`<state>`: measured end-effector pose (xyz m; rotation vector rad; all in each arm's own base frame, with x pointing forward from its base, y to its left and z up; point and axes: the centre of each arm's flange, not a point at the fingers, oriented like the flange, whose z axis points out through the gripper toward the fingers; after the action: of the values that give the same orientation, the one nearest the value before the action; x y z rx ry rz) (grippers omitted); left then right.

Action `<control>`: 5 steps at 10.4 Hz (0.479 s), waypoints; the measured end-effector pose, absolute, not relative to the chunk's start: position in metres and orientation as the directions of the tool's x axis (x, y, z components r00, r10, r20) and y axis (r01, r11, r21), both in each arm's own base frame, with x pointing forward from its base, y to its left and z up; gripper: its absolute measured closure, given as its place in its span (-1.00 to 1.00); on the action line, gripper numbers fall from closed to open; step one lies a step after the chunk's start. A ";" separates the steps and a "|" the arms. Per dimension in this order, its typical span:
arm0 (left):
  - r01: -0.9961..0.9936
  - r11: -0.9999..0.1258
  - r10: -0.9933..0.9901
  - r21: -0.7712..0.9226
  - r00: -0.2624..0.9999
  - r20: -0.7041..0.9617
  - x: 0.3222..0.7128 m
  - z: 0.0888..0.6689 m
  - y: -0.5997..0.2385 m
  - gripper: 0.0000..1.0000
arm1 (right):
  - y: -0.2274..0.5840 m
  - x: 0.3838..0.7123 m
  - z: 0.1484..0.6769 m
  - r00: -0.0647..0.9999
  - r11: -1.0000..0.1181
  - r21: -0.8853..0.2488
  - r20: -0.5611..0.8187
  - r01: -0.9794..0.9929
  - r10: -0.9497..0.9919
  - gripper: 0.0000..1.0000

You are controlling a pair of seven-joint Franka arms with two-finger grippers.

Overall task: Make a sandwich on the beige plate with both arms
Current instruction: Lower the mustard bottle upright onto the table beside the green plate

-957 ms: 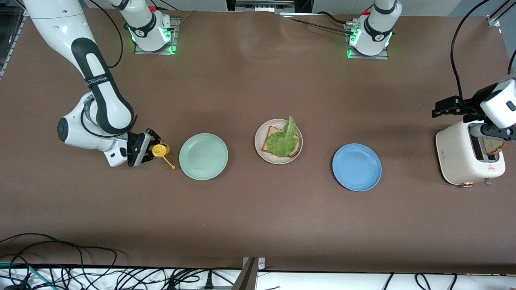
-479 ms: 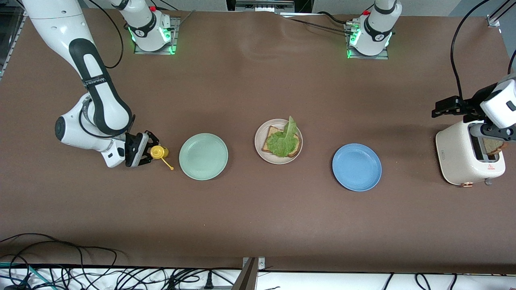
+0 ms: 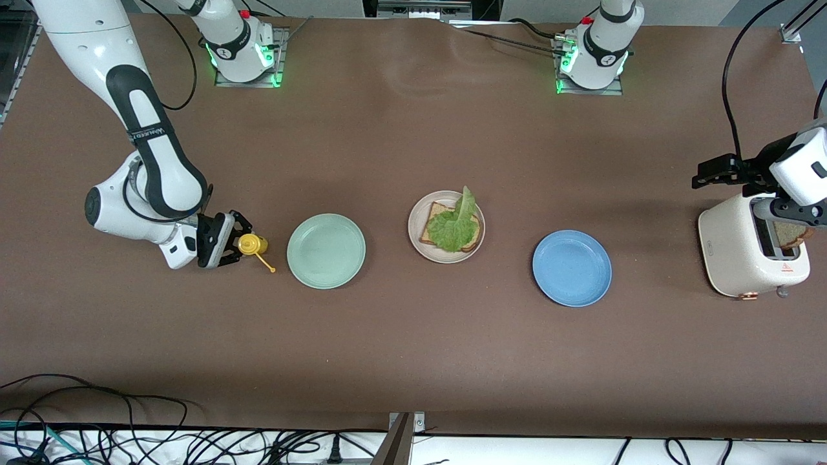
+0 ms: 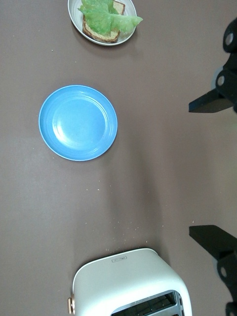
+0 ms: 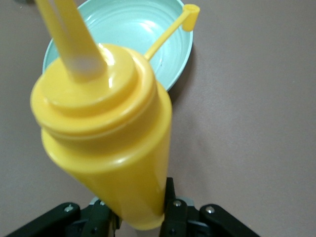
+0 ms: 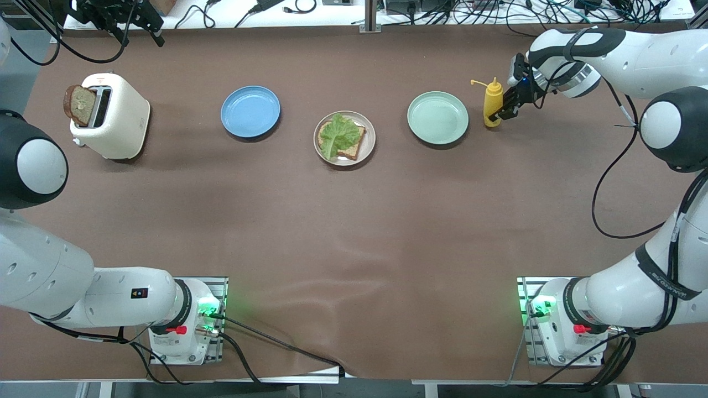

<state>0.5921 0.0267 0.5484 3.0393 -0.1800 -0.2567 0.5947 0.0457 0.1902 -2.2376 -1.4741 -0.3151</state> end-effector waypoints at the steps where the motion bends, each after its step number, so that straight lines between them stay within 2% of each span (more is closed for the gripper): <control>1: -0.110 -0.989 -0.124 0.095 0.979 -0.162 0.592 0.548 0.027 -1.00 | 0.046 0.594 0.188 0.408 -0.335 -0.238 0.417 0.912 0.812 0.31; 2: -0.110 -0.989 -0.124 0.095 0.979 -0.162 0.592 0.548 0.027 -1.00 | 0.046 0.594 0.186 0.411 -0.337 -0.241 0.417 0.910 0.811 0.30; 5: -0.110 -0.989 -0.124 0.095 0.979 -0.162 0.592 0.548 0.027 -1.00 | 0.046 0.594 0.186 0.412 -0.338 -0.242 0.419 0.909 0.809 -0.12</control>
<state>0.5921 0.0267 0.5484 3.0393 -0.1798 -0.2567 0.5939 0.0459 0.1860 -2.2372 -1.4641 -0.3112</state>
